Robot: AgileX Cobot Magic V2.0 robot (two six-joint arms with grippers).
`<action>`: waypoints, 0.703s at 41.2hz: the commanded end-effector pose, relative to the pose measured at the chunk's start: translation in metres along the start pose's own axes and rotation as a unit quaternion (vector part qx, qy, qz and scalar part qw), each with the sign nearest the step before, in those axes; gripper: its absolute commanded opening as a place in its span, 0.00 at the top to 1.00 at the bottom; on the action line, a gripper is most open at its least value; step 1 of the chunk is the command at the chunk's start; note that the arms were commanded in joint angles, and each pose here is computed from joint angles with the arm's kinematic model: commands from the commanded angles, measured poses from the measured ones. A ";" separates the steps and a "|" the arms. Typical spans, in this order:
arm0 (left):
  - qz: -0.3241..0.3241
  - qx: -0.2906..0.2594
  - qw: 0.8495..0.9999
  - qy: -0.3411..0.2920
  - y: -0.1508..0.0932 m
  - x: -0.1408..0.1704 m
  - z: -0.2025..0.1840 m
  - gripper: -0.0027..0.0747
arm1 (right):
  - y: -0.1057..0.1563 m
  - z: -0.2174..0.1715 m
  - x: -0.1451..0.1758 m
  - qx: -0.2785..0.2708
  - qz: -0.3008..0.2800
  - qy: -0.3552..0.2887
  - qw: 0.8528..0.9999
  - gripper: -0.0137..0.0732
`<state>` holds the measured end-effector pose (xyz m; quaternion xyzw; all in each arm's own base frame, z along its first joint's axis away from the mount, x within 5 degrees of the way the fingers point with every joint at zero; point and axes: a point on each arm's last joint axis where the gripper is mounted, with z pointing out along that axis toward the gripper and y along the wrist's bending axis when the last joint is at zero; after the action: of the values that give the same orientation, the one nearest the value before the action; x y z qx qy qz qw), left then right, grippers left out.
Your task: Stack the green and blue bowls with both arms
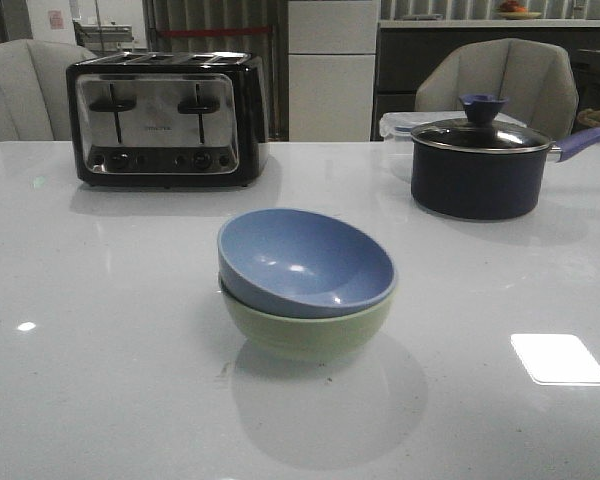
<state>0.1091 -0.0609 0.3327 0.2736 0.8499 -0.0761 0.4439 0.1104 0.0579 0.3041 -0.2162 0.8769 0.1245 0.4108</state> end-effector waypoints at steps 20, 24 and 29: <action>-0.021 -0.025 0.997 -0.074 0.007 -0.005 -0.017 0.85 | -0.002 -0.006 -0.011 0.009 -0.002 -0.043 0.999 0.78; -0.045 -0.065 0.990 -0.115 0.013 0.011 -0.022 0.85 | -0.002 -0.006 -0.011 0.009 -0.002 -0.043 0.999 0.78; -0.066 -0.119 0.971 -0.196 0.017 0.037 -0.021 0.85 | -0.002 -0.006 -0.011 0.009 -0.002 -0.043 0.999 0.78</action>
<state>0.0883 -0.0291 0.3159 0.1800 0.8201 -0.0529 0.5405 0.1099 0.0577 0.3044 -0.2162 0.8766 0.1247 0.4116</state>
